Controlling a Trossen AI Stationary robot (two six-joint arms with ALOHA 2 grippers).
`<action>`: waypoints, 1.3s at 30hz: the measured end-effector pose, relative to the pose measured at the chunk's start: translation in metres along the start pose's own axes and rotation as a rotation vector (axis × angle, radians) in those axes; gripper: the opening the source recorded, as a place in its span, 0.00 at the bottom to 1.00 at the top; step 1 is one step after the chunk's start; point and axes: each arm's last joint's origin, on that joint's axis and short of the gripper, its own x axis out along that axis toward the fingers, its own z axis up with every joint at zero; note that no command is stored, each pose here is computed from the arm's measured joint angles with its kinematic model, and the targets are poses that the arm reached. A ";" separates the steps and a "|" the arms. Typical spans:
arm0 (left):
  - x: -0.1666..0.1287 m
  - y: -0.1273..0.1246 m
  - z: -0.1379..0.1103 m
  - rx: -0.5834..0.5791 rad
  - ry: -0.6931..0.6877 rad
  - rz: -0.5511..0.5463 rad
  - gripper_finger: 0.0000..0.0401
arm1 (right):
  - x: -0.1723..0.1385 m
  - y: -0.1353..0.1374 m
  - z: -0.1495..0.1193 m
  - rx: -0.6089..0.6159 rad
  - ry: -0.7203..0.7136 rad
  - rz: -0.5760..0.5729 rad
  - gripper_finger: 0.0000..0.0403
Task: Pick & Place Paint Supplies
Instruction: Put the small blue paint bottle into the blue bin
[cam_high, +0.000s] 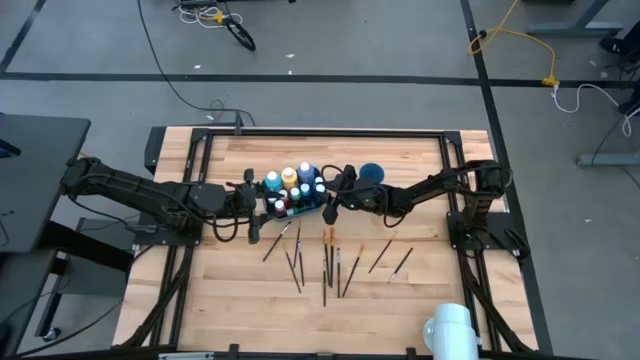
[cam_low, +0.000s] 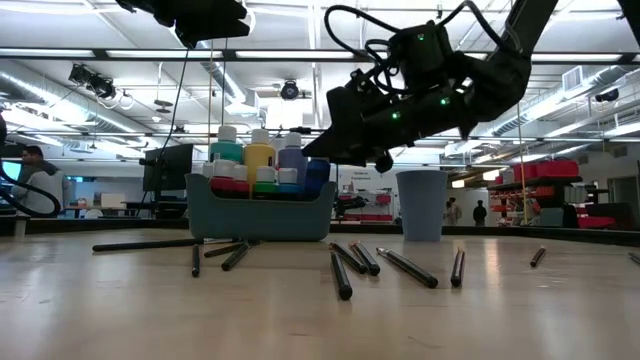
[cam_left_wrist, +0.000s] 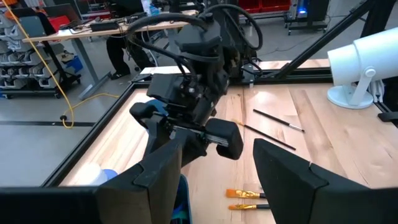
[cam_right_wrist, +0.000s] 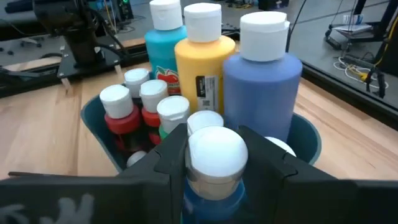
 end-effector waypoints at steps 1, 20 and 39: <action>0.000 0.000 0.000 0.000 0.000 0.000 0.52 | 0.000 -0.001 0.000 0.003 0.001 -0.001 0.30; 0.000 -0.001 0.000 -0.002 0.000 -0.030 0.52 | -0.001 0.009 0.000 -0.026 -0.022 0.150 0.30; 0.000 -0.001 0.000 0.000 0.003 -0.031 0.52 | -0.009 0.022 0.007 -0.142 -0.069 0.073 0.30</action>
